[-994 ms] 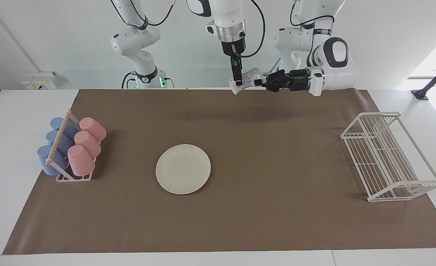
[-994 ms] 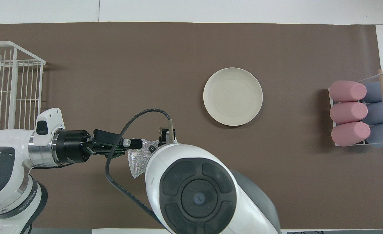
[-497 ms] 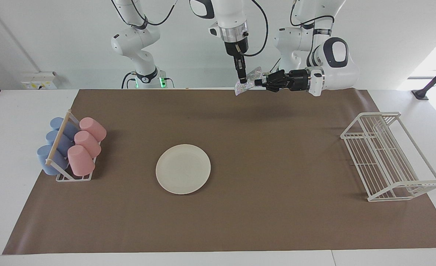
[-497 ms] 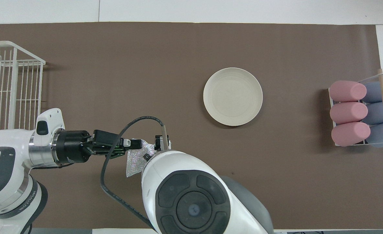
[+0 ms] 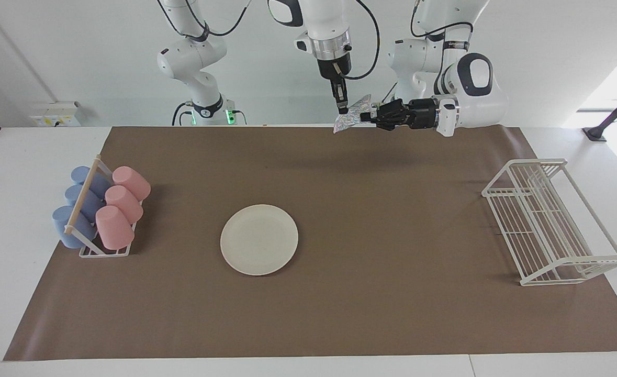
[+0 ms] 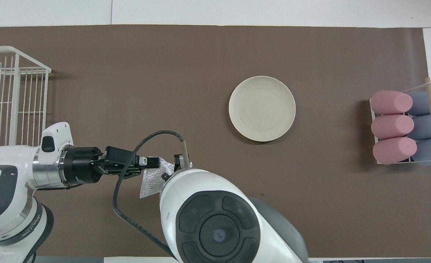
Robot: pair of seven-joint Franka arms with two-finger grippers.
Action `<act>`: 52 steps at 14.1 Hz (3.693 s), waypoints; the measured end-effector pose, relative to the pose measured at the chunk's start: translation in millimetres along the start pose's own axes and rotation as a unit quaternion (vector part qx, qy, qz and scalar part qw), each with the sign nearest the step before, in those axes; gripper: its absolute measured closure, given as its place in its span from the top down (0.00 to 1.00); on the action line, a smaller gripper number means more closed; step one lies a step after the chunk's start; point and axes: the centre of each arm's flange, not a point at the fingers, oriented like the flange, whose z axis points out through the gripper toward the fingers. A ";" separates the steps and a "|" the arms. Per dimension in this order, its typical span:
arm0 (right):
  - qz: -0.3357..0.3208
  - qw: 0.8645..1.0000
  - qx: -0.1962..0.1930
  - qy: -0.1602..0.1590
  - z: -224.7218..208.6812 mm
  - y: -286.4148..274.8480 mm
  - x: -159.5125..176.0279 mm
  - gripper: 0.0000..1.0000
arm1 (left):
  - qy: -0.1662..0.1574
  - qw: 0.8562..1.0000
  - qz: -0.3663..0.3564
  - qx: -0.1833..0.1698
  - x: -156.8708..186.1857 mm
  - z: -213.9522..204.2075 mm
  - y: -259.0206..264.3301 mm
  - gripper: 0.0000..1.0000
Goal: Wipe plate with sponge
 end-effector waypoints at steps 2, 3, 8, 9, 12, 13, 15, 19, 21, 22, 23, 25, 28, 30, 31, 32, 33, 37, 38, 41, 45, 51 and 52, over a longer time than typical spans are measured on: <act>0.000 1.000 0.000 0.000 -0.1 -0.6 0.6 0.01 | 0.000 1.000 0.000 0.000 0.1 -0.3 -0.2 0.04; 0.000 1.000 0.000 0.000 -0.2 -0.9 0.9 0.01 | 0.001 1.000 0.000 0.000 0.2 -0.6 -0.2 0.04; 0.001 1.000 0.000 0.001 0.4 -1.9 2.2 0.01 | 0.000 1.000 -0.001 0.015 -0.1 -3.7 -2.9 0.10; 0.002 1.000 0.000 0.001 0.5 -2.7 3.1 0.01 | -0.001 1.000 -0.008 0.020 -1.0 -3.8 -2.5 0.19; 0.005 1.000 0.001 0.001 -0.1 -5.5 6.1 0.01 | -0.004 0.999 -0.026 0.039 -5.4 -3.9 1.5 0.53; 0.006 1.000 0.002 0.002 -0.4 -6.4 7.1 0.01 | -0.004 0.999 -0.028 0.040 -6.3 -3.9 2.3 0.64; -0.002 1.000 0.003 0.002 -1.6 -10.0 11.1 0.01 | -0.003 0.999 -0.030 0.041 -6.8 -4.2 2.9 0.85; -0.082 0.997 0.003 0.012 1.9 -39.2 49.1 0.01 | 0.004 0.998 -0.034 0.044 -4.7 -11.2 3.2 1.00; -0.116 0.993 0.002 0.020 11.0 -62.4 85.4 0.01 | 0.014 0.997 -0.029 0.074 -2.0 -24.9 5.7 1.00; -0.133 0.991 0.007 0.022 18.5 -74.1 104.9 0.01 | 0.022 0.996 -0.027 0.087 0.0 -34.7 7.9 1.00; -0.149 0.989 0.013 0.024 30.0 -84.7 125.2 0.01 | 0.030 0.994 -0.024 0.103 1.8 -45.6 9.0 1.00; -0.176 0.983 0.035 0.025 62.2 -100.8 161.4 0.01 | 0.044 0.988 -0.017 0.149 4.2 -67.3 7.4 1.00; -0.202 0.977 0.061 0.030 129.3 -112.4 200.0 0.01 | 0.056 0.972 -0.005 0.227 6.0 -89.1 3.3 1.00; -0.222 0.972 0.074 0.035 165.8 -114.8 219.0 0.01 | 0.072 0.956 0.004 0.285 9.8 -100.4 -3.0 1.00; -0.236 0.968 0.073 0.039 177.1 -116.4 231.3 0.01 | 0.079 0.947 0.009 0.312 11.7 -104.9 -6.2 1.00; -0.248 0.965 0.068 0.043 184.6 -118.5 245.2 0.01 | 0.083 0.938 0.013 0.337 13.1 -109.2 -9.3 1.00; -0.256 0.963 0.062 0.047 189.1 -120.7 257.8 0.01 | 0.085 0.929 0.017 0.361 14.3 -113.2 -12.0 1.00; -0.262 0.962 0.058 0.051 218.5 -123.1 275.8 0.01 | 0.102 0.878 0.046 0.465 21.7 -124.4 -18.3 1.00; -0.261 0.962 0.057 0.050 230.2 -123.3 277.4 0.01 | 0.105 0.863 0.052 0.491 23.5 -124.0 -19.0 1.00; -0.260 0.962 0.074 0.050 244.9 -127.4 279.7 0.01 | 0.109 0.825 0.066 0.551 27.8 -120.9 -20.4 1.00; -0.275 0.957 0.075 0.055 240.8 -133.6 295.4 0.01 | 0.112 0.809 0.073 0.572 30.5 -123.8 -21.3 1.00; -0.332 0.938 0.075 0.074 228.7 -150.2 353.4 0.01 | 0.118 0.793 0.082 0.592 33.8 -127.7 -21.6 1.00; -0.333 0.937 0.074 0.074 228.6 -150.6 355.3 0.01 | 0.118 0.793 0.082 0.593 34.4 -127.7 -22.1 1.00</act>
